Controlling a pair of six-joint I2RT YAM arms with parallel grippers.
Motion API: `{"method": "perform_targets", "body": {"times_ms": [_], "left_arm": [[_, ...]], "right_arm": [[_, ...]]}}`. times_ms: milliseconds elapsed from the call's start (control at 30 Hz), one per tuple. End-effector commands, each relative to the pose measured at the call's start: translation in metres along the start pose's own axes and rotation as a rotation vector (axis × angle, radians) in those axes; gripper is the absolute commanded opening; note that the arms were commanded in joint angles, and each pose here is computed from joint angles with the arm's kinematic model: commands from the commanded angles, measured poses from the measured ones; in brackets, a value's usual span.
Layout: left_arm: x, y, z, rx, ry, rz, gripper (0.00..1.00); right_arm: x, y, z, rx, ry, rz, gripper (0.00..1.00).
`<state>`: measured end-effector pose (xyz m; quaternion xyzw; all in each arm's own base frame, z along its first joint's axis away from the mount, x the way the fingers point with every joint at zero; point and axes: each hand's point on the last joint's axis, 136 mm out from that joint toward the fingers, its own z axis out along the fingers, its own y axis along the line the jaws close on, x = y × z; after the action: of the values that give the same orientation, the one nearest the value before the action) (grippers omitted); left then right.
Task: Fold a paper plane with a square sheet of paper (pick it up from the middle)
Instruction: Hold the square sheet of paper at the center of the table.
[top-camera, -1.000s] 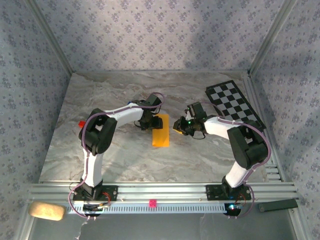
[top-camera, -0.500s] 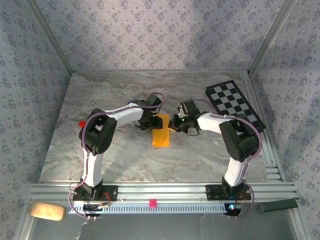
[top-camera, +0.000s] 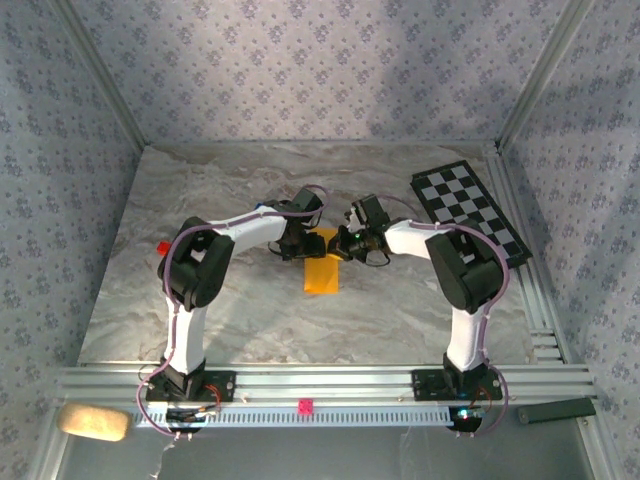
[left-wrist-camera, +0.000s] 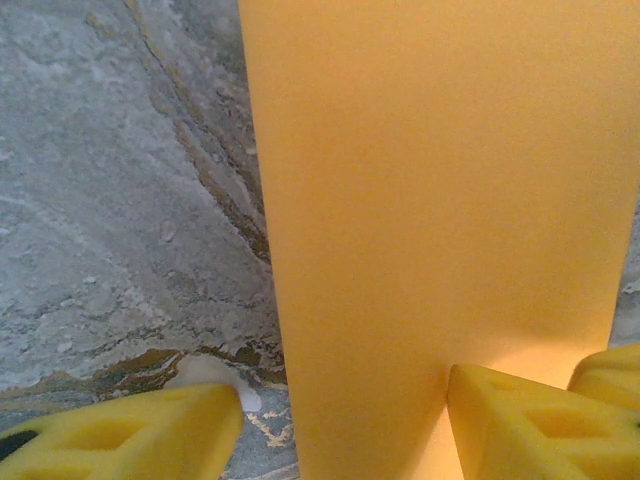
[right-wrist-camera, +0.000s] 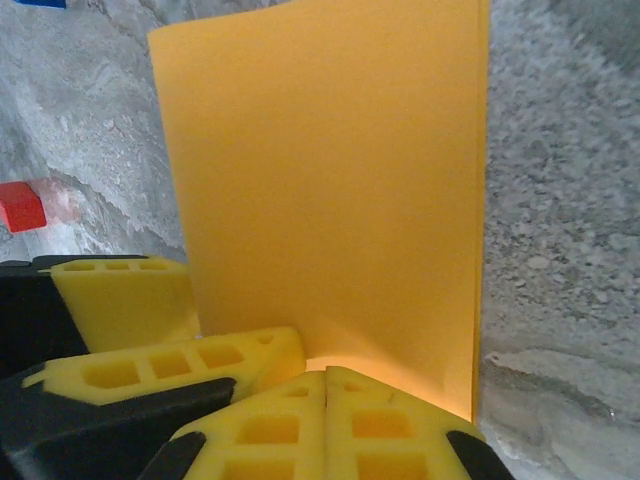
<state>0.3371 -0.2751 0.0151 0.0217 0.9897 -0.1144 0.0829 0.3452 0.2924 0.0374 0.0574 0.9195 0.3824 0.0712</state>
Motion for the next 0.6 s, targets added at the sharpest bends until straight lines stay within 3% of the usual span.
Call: {"method": "perform_targets", "body": {"times_ms": [0, 433, 567], "left_arm": [[0.032, 0.052, 0.06, -0.162, 0.106, -0.016, 0.62], [0.03, 0.047, 0.057, -0.138, 0.1, -0.017, 0.62], [0.022, 0.035, 0.034, -0.095, 0.067, -0.022, 0.63]], "right_arm": [[0.009, -0.004, 0.012, -0.015, 0.061, 0.006, 0.0], [0.041, -0.068, 0.017, 0.223, 0.118, 0.02, 0.0], [0.043, -0.073, 0.017, 0.236, 0.128, 0.02, 0.0]]}}
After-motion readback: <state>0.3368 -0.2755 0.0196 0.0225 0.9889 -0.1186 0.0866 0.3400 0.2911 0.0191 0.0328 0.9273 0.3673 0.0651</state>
